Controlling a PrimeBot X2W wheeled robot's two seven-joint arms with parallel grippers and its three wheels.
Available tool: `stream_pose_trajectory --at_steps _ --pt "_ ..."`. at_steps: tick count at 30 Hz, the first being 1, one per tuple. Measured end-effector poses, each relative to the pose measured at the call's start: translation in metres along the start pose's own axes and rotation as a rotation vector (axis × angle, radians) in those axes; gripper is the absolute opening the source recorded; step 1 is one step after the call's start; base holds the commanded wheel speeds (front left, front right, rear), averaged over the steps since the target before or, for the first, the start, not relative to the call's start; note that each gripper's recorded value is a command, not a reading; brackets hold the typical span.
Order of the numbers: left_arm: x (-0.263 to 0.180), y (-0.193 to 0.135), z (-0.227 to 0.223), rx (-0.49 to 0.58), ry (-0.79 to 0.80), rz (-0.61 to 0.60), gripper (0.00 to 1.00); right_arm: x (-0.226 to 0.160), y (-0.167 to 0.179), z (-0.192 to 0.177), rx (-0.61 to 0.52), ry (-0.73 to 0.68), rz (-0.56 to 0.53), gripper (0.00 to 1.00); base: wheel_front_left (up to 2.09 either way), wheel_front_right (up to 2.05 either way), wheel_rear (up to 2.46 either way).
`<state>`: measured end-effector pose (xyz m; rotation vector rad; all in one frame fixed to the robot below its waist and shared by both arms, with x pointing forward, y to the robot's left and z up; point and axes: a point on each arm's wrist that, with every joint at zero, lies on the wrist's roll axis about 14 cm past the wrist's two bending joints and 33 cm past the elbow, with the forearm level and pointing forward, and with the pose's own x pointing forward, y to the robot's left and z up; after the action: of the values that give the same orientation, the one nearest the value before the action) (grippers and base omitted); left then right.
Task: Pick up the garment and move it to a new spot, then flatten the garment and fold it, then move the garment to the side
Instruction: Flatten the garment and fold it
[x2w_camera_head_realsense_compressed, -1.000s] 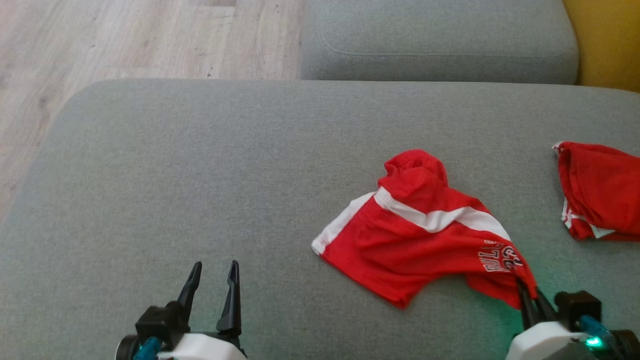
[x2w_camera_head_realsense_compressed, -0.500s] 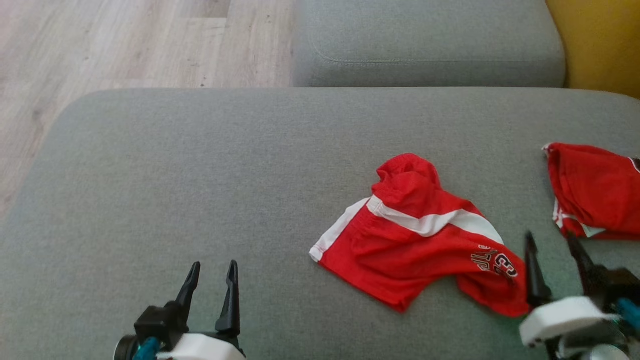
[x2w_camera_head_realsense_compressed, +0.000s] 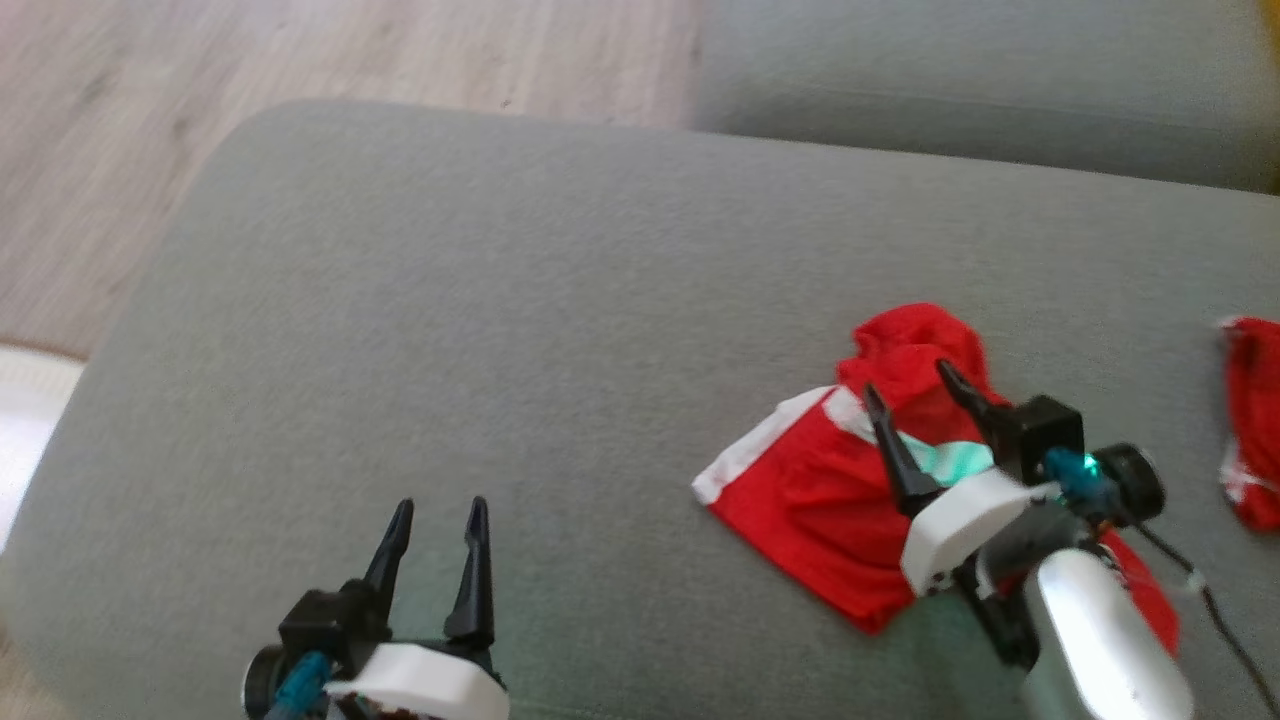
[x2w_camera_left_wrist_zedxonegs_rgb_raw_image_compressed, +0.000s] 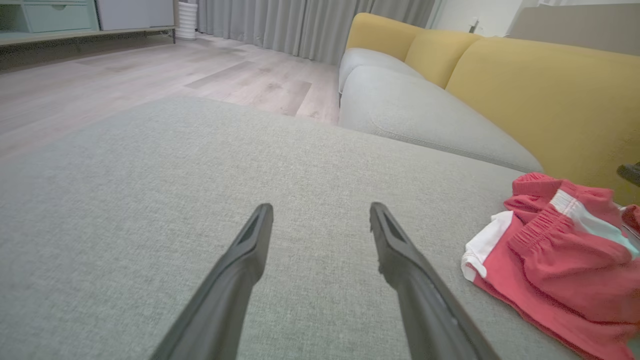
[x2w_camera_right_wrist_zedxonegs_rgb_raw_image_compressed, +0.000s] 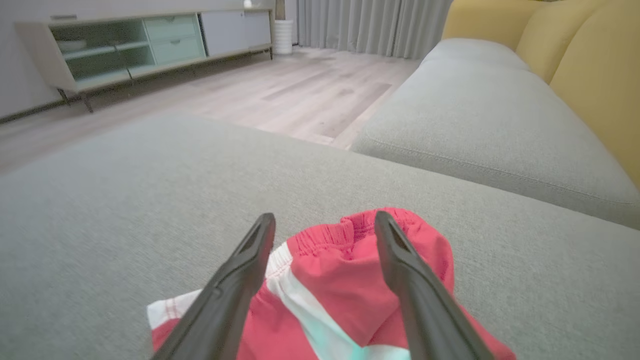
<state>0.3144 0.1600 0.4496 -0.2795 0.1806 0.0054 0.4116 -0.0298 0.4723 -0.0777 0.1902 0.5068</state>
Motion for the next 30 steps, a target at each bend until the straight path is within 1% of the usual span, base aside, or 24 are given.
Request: stream_pose_trajectory --at_steps 3,4,7,8,9,10,11,12,16,19,22,26,30 --pt "-0.001 0.008 0.000 -0.014 -0.002 0.036 1.00 0.014 -0.004 -0.020 -0.058 0.090 0.029 1.00 0.00 0.00 0.00" --pt "-0.001 0.008 0.000 -0.014 -0.002 0.036 1.00 0.014 -0.004 -0.020 -0.058 0.090 0.029 1.00 0.00 0.00 0.00" --pt "-0.005 0.017 -0.004 -0.026 0.009 0.072 1.00 0.021 -0.003 -0.045 -0.097 0.195 0.058 1.00 0.00 0.00 0.00" --pt "-0.006 0.020 -0.006 -0.029 0.013 0.084 1.00 0.023 -0.002 -0.051 -0.101 0.218 0.067 0.82 0.00 0.00 0.00" --pt "-0.007 0.025 -0.007 -0.038 0.014 0.103 1.00 0.025 0.006 -0.059 -0.101 0.251 0.093 0.48 0.00 0.00 0.00" --pt "-0.008 0.027 -0.007 -0.040 0.013 0.112 1.00 0.026 0.009 -0.061 -0.099 0.255 0.103 0.31 0.00 0.00 0.00" --pt "-0.008 0.029 -0.006 -0.039 0.010 0.117 1.00 0.026 0.011 -0.062 -0.099 0.258 0.109 0.19 0.00 0.00 0.00" --pt "-0.008 0.029 -0.006 -0.035 0.008 0.119 1.00 0.026 0.011 -0.062 -0.097 0.259 0.110 0.00 0.00 0.00 0.00" --pt "-0.006 0.027 -0.004 -0.035 0.000 0.108 1.00 0.025 0.012 -0.056 -0.093 0.236 0.110 0.00 0.00 0.00 0.00" --pt "-0.005 0.024 -0.001 -0.034 -0.011 0.097 1.00 0.027 0.016 -0.039 -0.091 0.175 0.119 0.00 0.00 0.00 0.00" --pt "-0.004 0.024 0.002 -0.037 -0.023 0.097 1.00 0.033 0.026 -0.013 -0.104 0.098 0.146 0.00 0.00 0.00 0.00" --pt "-0.007 0.025 0.004 -0.035 -0.033 0.099 1.00 0.041 0.060 0.022 -0.114 0.007 0.244 0.00 0.00 0.00 0.00" --pt "-0.011 0.032 0.005 -0.039 -0.041 0.125 1.00 0.042 0.105 0.027 -0.150 0.013 0.379 0.00 0.00 0.00 0.00"
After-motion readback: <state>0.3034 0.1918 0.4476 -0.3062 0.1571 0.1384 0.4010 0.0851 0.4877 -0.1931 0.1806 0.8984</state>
